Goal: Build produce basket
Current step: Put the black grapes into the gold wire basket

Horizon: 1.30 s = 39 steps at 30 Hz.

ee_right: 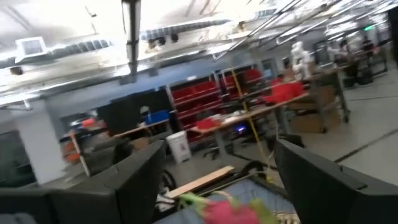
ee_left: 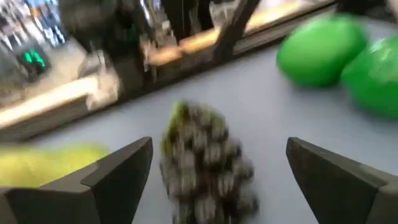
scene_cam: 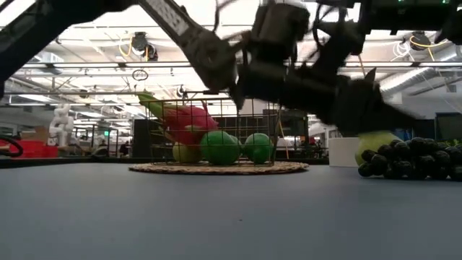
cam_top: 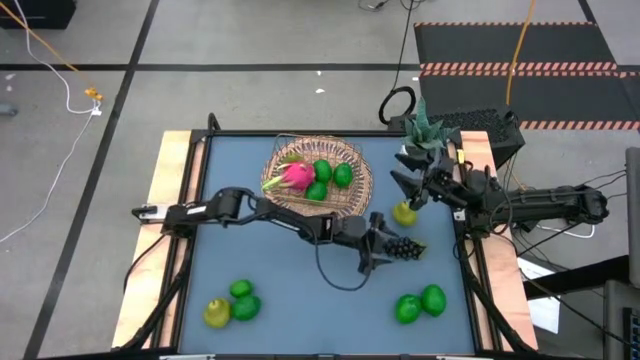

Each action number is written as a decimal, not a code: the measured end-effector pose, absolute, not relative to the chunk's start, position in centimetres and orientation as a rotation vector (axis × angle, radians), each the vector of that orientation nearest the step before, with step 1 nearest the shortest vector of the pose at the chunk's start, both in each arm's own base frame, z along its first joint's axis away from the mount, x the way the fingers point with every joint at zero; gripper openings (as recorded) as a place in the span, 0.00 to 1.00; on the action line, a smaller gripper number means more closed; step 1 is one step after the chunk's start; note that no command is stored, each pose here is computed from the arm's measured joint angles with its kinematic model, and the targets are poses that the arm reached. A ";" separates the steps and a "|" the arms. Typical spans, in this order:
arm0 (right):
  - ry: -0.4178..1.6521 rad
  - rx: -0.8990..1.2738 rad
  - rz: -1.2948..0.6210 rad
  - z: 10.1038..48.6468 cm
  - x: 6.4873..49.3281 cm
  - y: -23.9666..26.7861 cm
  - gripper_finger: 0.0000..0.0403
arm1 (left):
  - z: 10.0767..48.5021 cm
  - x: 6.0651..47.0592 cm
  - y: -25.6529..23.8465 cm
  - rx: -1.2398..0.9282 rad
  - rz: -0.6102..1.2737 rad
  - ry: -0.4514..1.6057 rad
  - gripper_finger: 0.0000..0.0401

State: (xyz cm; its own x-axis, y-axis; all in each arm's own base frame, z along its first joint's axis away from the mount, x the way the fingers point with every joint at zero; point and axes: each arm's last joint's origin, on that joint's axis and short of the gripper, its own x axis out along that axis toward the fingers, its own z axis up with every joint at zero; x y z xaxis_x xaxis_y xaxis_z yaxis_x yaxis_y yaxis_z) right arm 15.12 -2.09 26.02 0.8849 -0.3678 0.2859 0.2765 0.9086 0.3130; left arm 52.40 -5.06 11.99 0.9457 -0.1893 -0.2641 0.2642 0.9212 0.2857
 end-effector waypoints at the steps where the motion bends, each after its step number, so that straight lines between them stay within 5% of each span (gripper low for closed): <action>1: -0.344 0.267 -0.316 26.0 15.1 -2.0 0.74 | 11.6 52.6 -4.8 0.312 -0.231 0.246 0.92; 11: -0.357 0.258 -0.237 26.3 15.0 -1.7 0.74 | 9.6 53.9 -5.4 0.340 -0.229 0.330 0.59; 23: -0.378 0.253 -0.235 26.6 14.7 -1.7 0.74 | 9.9 53.9 -5.9 0.318 -0.167 0.336 0.05; 28: -0.386 0.243 -0.236 26.7 14.5 -1.7 0.74 | 11.2 53.5 -6.8 0.301 -0.188 0.357 0.05; 39: -0.408 0.227 -0.236 27.0 14.0 -1.6 0.74 | 20.4 51.2 -7.9 0.310 -0.198 0.369 0.03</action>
State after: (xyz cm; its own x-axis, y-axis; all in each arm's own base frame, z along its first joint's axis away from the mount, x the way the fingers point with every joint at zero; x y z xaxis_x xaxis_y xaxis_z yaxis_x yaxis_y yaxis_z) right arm 13.99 -1.64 27.00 0.8916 -0.2704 0.3632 0.1798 0.9476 0.2641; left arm 51.23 -7.94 20.43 0.9141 -0.1331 -0.3829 0.2450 0.9339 0.2605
